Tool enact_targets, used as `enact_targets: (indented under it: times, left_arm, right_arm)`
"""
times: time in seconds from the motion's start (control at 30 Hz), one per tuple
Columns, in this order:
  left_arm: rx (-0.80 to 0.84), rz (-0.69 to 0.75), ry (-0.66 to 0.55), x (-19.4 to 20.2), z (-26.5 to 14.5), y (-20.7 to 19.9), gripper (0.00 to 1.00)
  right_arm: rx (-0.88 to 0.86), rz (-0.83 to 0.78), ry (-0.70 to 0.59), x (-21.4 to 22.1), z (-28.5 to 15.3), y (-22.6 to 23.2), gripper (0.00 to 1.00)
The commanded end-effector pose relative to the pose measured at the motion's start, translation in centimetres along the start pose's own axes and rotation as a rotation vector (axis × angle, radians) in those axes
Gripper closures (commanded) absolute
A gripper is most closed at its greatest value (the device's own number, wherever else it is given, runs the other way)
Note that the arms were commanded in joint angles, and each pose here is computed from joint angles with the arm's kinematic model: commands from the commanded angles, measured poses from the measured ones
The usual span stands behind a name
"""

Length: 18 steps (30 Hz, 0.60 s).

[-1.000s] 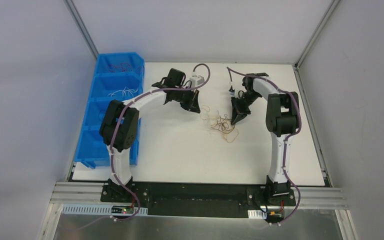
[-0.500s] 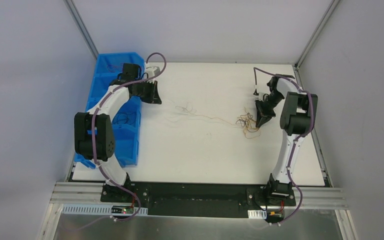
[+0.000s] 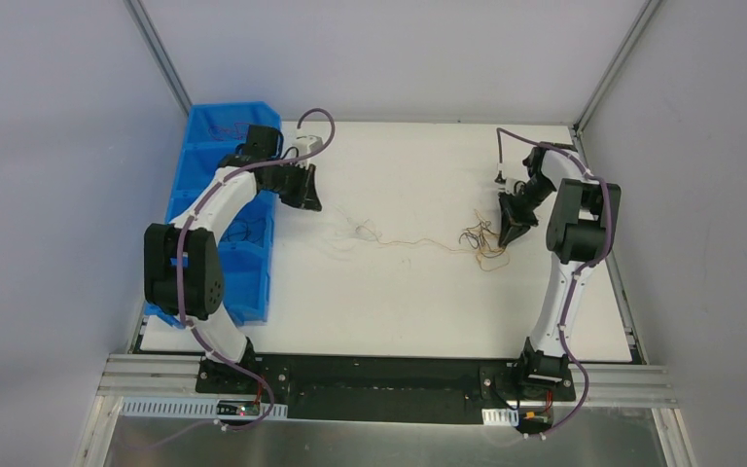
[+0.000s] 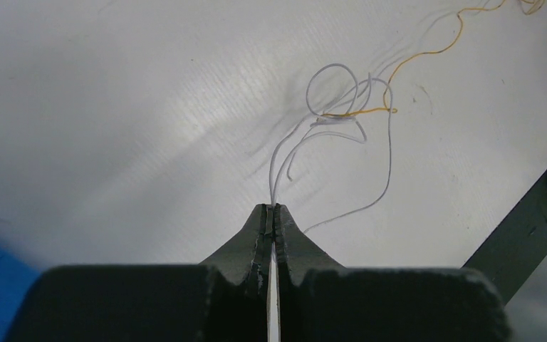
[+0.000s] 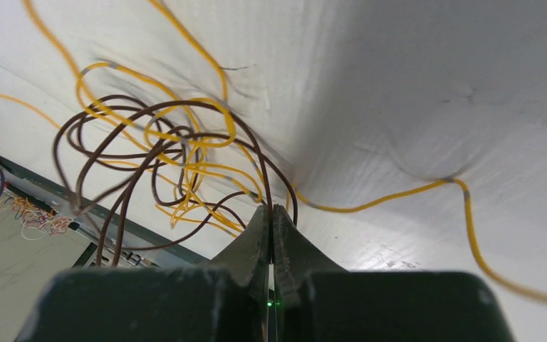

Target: Untangle the cables

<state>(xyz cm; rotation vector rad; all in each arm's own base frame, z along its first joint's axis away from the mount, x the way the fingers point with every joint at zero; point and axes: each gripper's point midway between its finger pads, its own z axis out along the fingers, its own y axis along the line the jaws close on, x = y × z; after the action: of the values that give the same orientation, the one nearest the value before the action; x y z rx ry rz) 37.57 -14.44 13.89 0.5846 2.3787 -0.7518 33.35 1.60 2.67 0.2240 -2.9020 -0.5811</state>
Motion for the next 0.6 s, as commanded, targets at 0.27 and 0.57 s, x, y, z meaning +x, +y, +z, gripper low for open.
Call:
enact_targets:
  times: [0.27,0.57]
  left_arm:
    - [-0.039,-0.006,0.029,-0.8,1.2,0.2,1.00]
    - [-0.371,0.012,-0.217,-10.1,-12.4,10.2,1.00]
  right_arm:
    - [0.080,-0.039,-0.010,0.4,-2.5,-0.1,1.00]
    - [0.292,-0.012,-0.009,0.8,-3.8,-9.5,1.00]
